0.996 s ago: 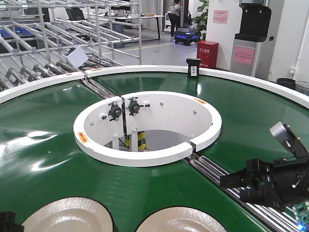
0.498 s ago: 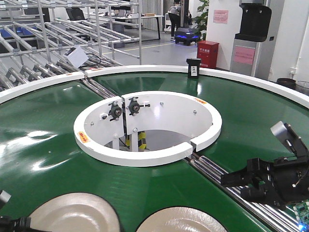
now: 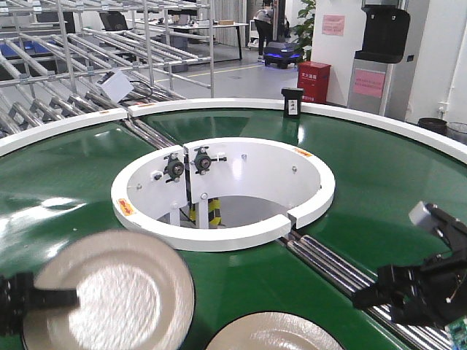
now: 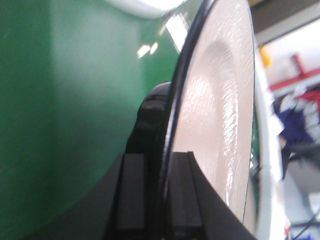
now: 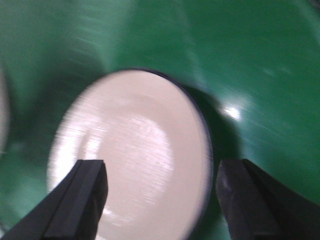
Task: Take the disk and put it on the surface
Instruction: 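Close both grippers on the plate rims and lift the plates upright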
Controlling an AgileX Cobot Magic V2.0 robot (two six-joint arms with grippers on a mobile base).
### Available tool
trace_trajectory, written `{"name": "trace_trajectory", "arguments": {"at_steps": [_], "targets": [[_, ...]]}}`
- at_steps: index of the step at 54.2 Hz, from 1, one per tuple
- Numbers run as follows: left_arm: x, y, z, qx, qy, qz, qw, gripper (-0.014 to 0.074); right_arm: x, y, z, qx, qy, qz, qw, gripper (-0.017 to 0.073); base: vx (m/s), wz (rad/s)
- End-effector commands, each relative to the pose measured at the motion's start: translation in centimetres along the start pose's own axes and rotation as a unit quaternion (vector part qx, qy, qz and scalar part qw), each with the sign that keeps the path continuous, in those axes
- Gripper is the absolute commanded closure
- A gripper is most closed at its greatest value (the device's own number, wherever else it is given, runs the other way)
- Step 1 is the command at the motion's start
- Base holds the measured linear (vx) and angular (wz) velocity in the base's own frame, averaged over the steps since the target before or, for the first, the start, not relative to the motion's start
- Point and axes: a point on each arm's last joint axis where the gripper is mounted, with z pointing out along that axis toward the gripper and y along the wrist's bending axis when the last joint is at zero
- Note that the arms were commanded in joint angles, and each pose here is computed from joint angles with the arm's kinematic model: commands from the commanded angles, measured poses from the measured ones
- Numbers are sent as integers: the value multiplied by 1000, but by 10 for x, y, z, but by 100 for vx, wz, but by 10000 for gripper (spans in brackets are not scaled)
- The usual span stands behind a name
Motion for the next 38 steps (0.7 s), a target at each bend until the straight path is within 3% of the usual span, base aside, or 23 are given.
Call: {"name": "trace_trajectory", "arguments": {"at_steps": [1, 7, 16, 30, 34, 38], "targets": [[-16, -49, -17, 81, -64, 1, 995, 596, -8, -4, 0, 17, -6, 1, 1000, 46, 0, 0], [-18, -67, -27, 92, -87, 3, 992, 595, -8, -19, 25, 6, 26, 28, 999, 46, 0, 0], [-20, -79, -33, 110, -106, -13, 988, 595, -8, -29, 61, -45, 51, 56, 996, 46, 0, 0], [-22, -80, -34, 115, -112, -18, 987, 595, 3, -10, 112, -97, 96, 50, 989, 61, 0, 0], [-22, -80, -34, 114, -112, -18, 987, 595, 5, -6, 120, -105, 98, 52, 988, 98, 0, 0], [-22, -80, -34, 114, -112, -18, 987, 595, 4, -4, 122, -118, 93, 56, 987, 239, 0, 0]]}}
